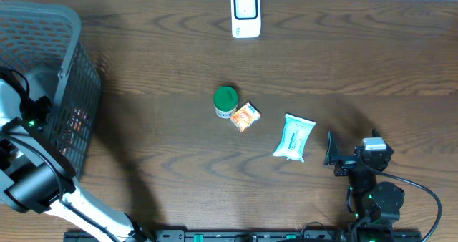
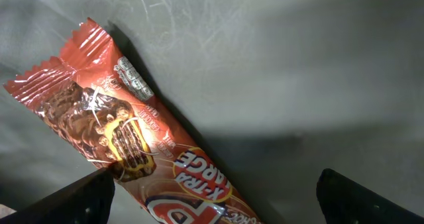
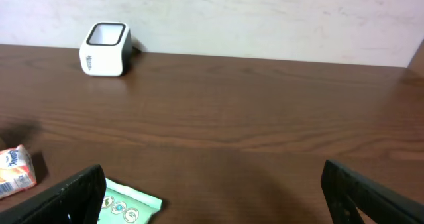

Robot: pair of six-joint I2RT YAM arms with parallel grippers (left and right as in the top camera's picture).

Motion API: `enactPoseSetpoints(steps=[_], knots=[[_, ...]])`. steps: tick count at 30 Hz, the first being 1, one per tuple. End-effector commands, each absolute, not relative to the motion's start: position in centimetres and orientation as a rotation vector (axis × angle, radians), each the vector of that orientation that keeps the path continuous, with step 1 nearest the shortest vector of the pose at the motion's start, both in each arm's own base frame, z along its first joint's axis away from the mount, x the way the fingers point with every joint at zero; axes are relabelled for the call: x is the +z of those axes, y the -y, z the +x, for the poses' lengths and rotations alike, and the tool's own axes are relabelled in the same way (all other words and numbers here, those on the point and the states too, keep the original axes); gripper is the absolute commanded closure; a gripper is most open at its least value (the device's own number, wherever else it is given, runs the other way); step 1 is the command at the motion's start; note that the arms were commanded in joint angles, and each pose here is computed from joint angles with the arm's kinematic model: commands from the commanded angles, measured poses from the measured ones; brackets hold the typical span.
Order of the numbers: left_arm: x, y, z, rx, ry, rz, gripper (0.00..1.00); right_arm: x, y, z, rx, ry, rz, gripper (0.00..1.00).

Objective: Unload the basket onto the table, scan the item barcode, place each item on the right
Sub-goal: 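Return the left gripper to the basket and grasp the red 'Top' chocolate bar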

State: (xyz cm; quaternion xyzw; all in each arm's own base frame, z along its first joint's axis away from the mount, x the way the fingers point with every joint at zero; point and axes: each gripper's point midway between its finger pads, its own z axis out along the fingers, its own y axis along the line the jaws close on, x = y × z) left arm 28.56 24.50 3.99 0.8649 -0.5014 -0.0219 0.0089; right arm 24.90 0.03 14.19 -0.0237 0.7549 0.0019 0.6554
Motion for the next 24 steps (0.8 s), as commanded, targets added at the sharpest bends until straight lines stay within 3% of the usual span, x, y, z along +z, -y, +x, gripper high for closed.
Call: enactPoseSetpoints(steps=[1, 12, 18, 20, 24], knots=[[2.5, -24.0, 27.2, -0.130, 1.509, 2.674, 0.02, 14.1, -0.2, 24.9, 0.018, -1.716, -0.048, 0.01], [-0.9, -22.9, 25.5, -0.175, 1.358, 2.737, 0.02, 14.1, -0.2, 24.9, 0.018, -1.716, -0.047, 0.01], [-0.9, -23.2, 25.0, -0.217, 1.363, 2.741, 0.41, 14.1, -0.2, 24.9, 0.018, -1.716, -0.047, 0.01], [-0.8, -23.3, 25.1, -0.212, 1.372, 2.741, 0.49, 14.1, -0.2, 24.9, 0.018, -1.716, -0.048, 0.01], [0.7, -24.4, 26.2, -0.151, 1.465, 2.744, 0.78, 14.1, -0.2, 24.9, 0.018, -1.716, -0.047, 0.01]])
